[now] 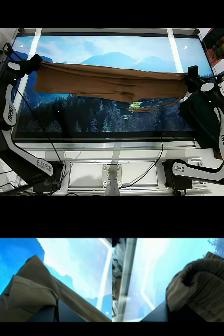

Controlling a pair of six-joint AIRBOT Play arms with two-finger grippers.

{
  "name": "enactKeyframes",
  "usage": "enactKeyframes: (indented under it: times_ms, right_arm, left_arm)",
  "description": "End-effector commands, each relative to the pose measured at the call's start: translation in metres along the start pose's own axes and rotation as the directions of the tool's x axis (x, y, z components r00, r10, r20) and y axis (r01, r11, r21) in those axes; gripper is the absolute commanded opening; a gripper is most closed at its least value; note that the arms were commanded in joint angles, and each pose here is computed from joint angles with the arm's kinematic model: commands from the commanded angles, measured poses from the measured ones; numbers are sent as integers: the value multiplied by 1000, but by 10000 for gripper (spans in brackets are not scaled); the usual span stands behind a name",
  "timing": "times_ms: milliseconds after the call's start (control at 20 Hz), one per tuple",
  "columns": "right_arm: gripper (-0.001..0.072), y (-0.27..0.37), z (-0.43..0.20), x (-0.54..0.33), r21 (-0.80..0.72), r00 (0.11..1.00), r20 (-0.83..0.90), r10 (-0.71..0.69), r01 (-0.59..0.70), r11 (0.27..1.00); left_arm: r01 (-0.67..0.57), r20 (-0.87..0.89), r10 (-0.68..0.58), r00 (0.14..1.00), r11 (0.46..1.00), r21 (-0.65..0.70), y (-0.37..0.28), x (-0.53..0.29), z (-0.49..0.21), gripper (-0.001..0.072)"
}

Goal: Fold the clothes and pants, and hang the long-sleeved shirts on hangers.

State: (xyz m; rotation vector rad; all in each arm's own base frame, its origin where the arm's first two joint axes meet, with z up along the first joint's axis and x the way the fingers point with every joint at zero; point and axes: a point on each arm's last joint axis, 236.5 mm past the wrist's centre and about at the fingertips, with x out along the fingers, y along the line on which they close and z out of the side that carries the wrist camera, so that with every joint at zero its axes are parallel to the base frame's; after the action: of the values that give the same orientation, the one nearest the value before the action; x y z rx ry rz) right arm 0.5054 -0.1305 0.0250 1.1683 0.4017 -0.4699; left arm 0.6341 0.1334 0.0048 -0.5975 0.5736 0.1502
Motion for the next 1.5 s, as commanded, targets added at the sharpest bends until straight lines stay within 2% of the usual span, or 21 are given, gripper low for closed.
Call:
enactKeyframes:
  times_ms: [0, 350, 400, 450, 500, 550, 700, 800, 950, 1150, 1300, 1450]
  right_arm:
    - [29, 2, 10, 5, 41, 999, 45, 16, -18, 999]
    - [30, -13, 6, 17, 54, 999, 38, -13, 11, 998]
    - [132, -17, 4, 19, 50, 999, 33, -21, 20, 999]
    - [516, -19, 2, 20, 41, 999, 28, -29, 28, 999]
    - [696, -20, 3, 20, 11, 999, 29, -31, 30, 999]
    - [685, -18, 3, 20, -51, 999, 27, -29, 30, 998]
    - [685, -1, 1, 18, -211, 1000, -12, -17, 14, 977]
    - [685, 13, 1, 15, -258, 999, -36, -4, -5, 966]
    - [685, 27, 0, 12, -299, 998, -68, 6, -26, 954]
    - [685, 24, -9, 10, -343, 994, -111, -20, -19, 939]
    - [685, 17, -19, 9, -393, 987, -153, -47, -17, 920]
    - [685, 17, -19, 9, -402, 987, -154, -47, -19, 916]
  left_arm:
    - [-4, 11, 4, 1000, 1000, -2, 2, 2, 2, 8]
    - [-14, 78, 14, 997, 1000, 1, 1, 5, 15, 14]
    - [-14, 80, 14, 997, 1000, 3, 0, 6, 14, 37]
    - [-13, 78, 12, 997, 1000, 9, -1, 6, 13, 201]
    - [-11, 77, 10, 997, 1000, 15, -2, 5, 14, 685]
    - [-6, 72, 5, 997, 1000, 12, -5, 3, 14, 714]
    - [-3, 107, -2, 994, 999, 42, -8, -15, 34, 713]
    - [-2, 110, -3, 994, 999, 41, -6, -31, 47, 714]
    - [-45, -39, 50, 998, 994, 103, 23, -54, 29, 712]
    - [-72, -308, 81, 948, 997, 39, 77, -81, -22, 711]
    - [-96, -352, 92, 932, 995, 5, 101, -83, -32, 717]
    - [-82, -370, 94, 924, 996, 46, 109, -66, -44, 716]
